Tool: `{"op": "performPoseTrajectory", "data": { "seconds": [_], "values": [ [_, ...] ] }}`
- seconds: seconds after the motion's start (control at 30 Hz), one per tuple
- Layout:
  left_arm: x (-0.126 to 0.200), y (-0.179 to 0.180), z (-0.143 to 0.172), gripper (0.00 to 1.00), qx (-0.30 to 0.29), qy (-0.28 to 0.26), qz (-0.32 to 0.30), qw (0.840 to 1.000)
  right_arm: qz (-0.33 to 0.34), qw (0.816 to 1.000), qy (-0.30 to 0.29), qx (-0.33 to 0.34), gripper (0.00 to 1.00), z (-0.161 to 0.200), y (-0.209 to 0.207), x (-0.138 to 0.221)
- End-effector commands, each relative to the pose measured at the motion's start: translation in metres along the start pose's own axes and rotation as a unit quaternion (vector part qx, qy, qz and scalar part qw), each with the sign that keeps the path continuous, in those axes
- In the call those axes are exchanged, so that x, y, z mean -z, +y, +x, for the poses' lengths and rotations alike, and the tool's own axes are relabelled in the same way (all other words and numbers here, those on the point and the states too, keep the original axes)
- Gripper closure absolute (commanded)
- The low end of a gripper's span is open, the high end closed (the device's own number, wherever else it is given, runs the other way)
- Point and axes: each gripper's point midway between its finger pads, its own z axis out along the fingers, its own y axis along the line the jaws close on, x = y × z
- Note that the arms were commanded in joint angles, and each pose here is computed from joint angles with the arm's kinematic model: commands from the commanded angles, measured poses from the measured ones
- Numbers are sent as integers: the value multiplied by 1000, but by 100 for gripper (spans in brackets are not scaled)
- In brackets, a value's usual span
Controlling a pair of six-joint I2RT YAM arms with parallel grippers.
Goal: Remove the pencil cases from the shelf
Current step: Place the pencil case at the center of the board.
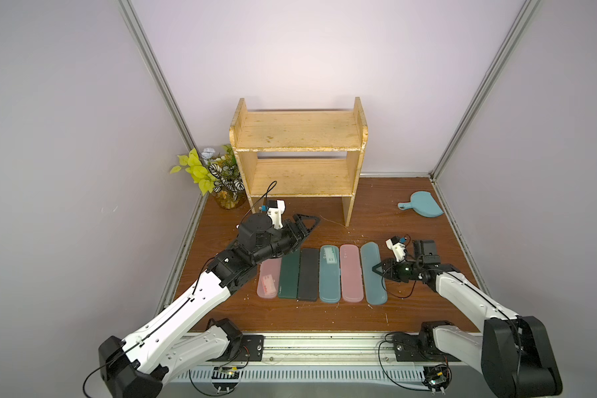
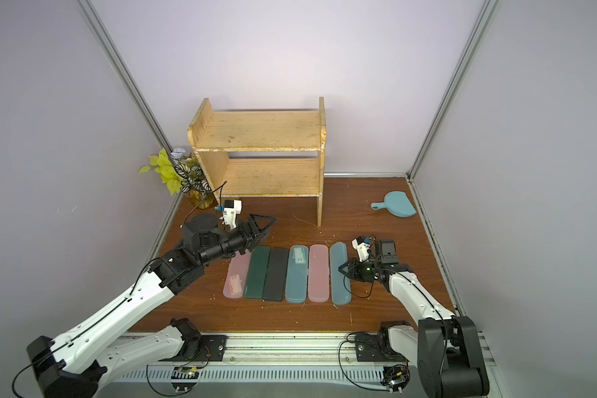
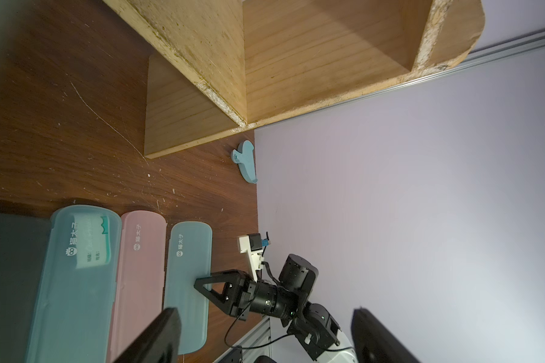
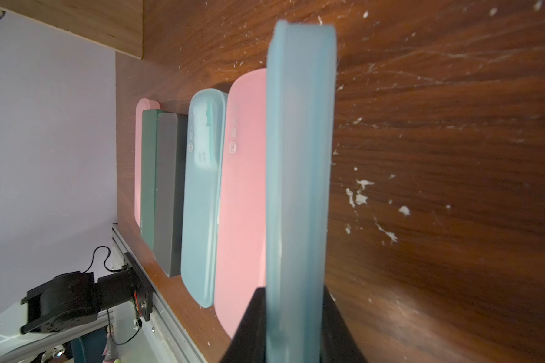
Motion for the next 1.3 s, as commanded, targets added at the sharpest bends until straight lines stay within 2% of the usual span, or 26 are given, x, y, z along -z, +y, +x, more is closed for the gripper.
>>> {"op": "performPoseTrajectory", "data": {
  "seconds": [0.0, 0.33, 0.47, 0.6, 0.8, 0.93, 1.0, 1.2, 1.27],
  "values": [
    [2, -8, -8, 21, -2, -14, 12, 1000, -22, 1000, -5, 1, 80, -5, 6, -1],
    [1, -6, -10, 21, -1, -19, 8, 1000, -18, 1000, 8, -19, 77, -6, -3, -8],
    [-1, -4, -10, 21, 0, -18, 6, 1000, -10, 1000, 5, -28, 70, -8, -7, -7],
    [-2, -3, -10, 21, 1, -19, 6, 1000, 0, 999, 3, -33, 57, -8, -11, -7],
    [-3, 2, -10, 21, 3, -21, -1, 1000, 23, 999, 1, -40, 44, -8, -19, -5],
    [0, 15, -11, 18, -1, -33, -23, 999, 45, 998, -12, -42, 36, -13, -22, 0],
    [3, 25, -13, 14, -10, -43, -43, 998, 52, 997, -20, -43, 35, -16, -23, 4],
    [17, 63, -22, 0, -62, -80, -127, 987, 75, 995, -48, -40, 31, -24, -24, 14],
    [21, 69, -26, 1, -95, -92, -144, 981, 81, 994, -58, -39, 30, -28, -23, 19]
  ]
}}
